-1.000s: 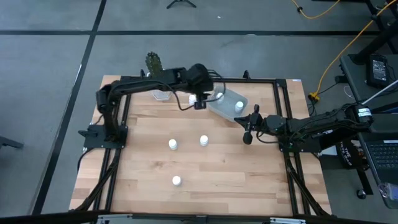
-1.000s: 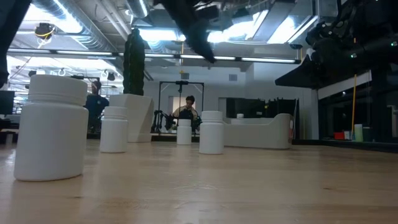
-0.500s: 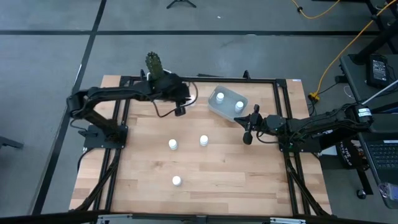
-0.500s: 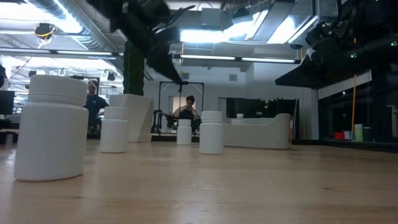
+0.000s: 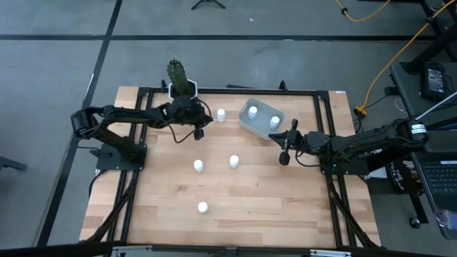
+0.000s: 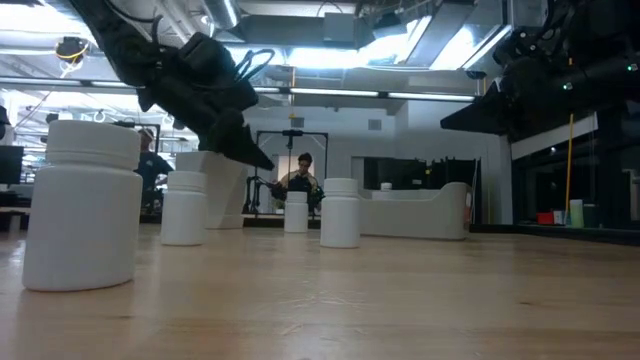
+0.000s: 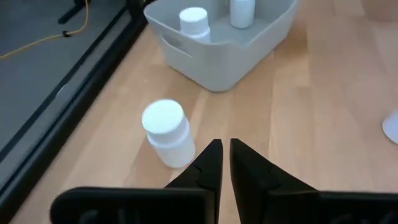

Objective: Pick and place pill bottles into a basket
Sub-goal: Put the white pill bottle into the gray bin

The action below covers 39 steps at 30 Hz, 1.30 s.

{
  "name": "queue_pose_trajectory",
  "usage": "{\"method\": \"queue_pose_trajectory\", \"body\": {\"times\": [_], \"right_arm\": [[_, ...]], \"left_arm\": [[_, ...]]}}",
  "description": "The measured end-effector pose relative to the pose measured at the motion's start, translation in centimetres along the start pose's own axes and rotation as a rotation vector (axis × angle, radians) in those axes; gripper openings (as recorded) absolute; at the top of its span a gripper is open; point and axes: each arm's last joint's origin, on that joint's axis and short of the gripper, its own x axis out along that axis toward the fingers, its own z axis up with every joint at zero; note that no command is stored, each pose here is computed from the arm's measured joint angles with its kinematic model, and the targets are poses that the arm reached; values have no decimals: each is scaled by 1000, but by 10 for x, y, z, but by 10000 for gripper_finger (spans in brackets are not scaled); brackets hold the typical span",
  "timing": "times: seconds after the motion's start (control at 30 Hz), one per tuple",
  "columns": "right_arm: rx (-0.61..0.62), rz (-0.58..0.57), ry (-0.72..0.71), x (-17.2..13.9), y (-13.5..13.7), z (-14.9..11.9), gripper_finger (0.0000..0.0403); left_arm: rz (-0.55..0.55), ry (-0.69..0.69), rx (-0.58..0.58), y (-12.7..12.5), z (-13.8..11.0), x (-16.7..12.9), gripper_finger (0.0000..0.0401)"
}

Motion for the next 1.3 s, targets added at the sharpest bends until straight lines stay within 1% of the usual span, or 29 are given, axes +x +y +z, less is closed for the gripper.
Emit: {"method": "queue_pose_trajectory", "body": {"times": [0.2, 0.37, 0.47, 0.57, 0.77, 0.9, 0.97, 1.1, 1.3], "right_arm": [[-5, -2, -1, 0, 0, 0, 16], [-24, -3, -10, 0, 0, 1, 16], [-23, -4, -22, 0, 0, 2, 16], [-22, -4, -25, 0, 0, 3, 16], [-36, -5, -34, 0, 0, 3, 17], [-36, -5, -34, 0, 0, 3, 17], [-37, -5, -33, 0, 0, 3, 17], [-37, -5, -33, 0, 0, 3, 17], [-37, -5, -33, 0, 0, 3, 17]], "left_arm": [[25, 46, -12, -2, -12, 0, 24], [17, 51, -14, -3, -13, 0, 46], [1, 46, -15, -3, -13, 0, 77], [3, 31, -35, -3, -12, 0, 121], [50, -65, -13, 0, -2, 0, 208], [54, -88, -13, 0, 0, -1, 244], [60, -84, -35, 0, 0, -1, 251], [82, -59, -97, 1, -3, 0, 252], [72, 10, -111, 0, -18, 17, 243]]}}
